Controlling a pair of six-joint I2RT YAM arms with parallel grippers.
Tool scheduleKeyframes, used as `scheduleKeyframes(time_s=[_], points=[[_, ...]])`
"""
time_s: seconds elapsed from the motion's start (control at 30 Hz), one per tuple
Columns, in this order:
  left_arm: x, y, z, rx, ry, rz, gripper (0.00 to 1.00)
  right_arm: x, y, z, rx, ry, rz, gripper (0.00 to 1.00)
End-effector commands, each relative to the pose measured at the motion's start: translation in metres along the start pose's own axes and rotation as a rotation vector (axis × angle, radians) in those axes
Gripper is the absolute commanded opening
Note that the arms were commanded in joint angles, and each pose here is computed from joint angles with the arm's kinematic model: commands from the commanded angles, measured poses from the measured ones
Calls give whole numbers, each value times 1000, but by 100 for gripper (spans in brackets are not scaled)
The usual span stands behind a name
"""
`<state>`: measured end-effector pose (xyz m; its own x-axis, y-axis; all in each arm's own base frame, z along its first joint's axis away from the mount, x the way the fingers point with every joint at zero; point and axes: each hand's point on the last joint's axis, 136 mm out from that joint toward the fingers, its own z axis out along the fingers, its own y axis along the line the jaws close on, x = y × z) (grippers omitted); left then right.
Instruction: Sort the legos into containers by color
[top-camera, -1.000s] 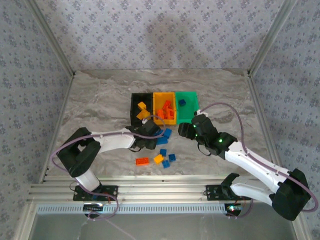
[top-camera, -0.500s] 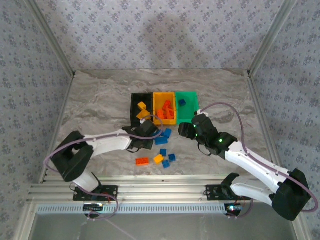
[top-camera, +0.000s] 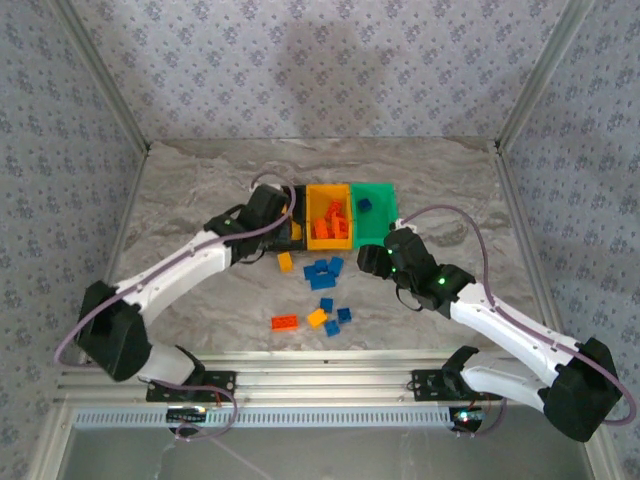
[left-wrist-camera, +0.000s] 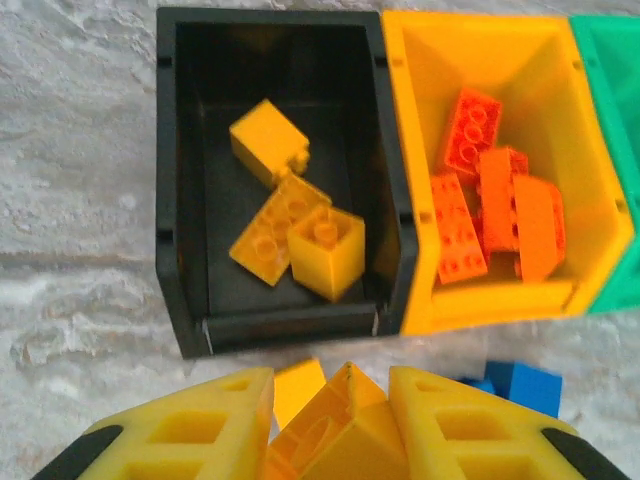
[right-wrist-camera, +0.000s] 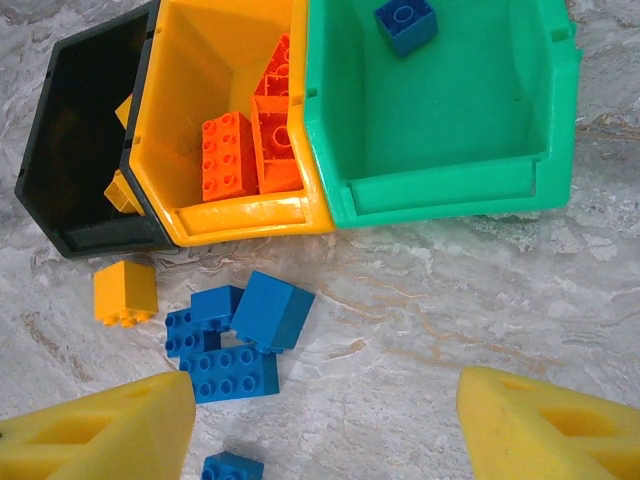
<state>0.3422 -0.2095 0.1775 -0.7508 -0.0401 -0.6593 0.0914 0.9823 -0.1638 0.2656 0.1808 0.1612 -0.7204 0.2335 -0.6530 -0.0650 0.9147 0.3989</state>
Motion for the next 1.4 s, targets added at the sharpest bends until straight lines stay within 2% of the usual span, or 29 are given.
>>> scheduleKeyframes(time_s=[0.0, 0.23, 0.27, 0.37, 0.47, 0.6, 0.8, 1.0, 1.17, 1.37], points=[[-15, 13, 31, -80, 25, 9, 24, 6, -11, 2, 38, 17, 8, 72], [-37, 21, 82, -146, 53, -32, 24, 11, -14, 5, 50, 40, 4, 72], [-40, 19, 85, -142, 54, -35, 26, 11, -14, 5, 49, 41, 5, 72], [-43, 12, 89, -120, 60, -46, 42, 14, -14, 5, 46, 50, 5, 72], [-51, 2, 77, -75, 34, -65, 59, 15, -15, 5, 48, 58, 3, 72], [-57, -16, 40, 4, -38, -69, 82, 18, -12, 6, 30, 69, -4, 73], [-27, -27, -19, 115, -86, -69, 100, 38, 30, 13, -110, 150, -156, 73], [18, 36, -58, 34, -93, -138, 100, 88, 97, 24, -248, 282, -454, 73], [45, 95, -57, -6, -35, -300, 100, 136, 147, 33, -335, 377, -705, 73], [43, 107, -59, -1, -18, -343, 100, 174, 175, 51, -369, 481, -879, 74]])
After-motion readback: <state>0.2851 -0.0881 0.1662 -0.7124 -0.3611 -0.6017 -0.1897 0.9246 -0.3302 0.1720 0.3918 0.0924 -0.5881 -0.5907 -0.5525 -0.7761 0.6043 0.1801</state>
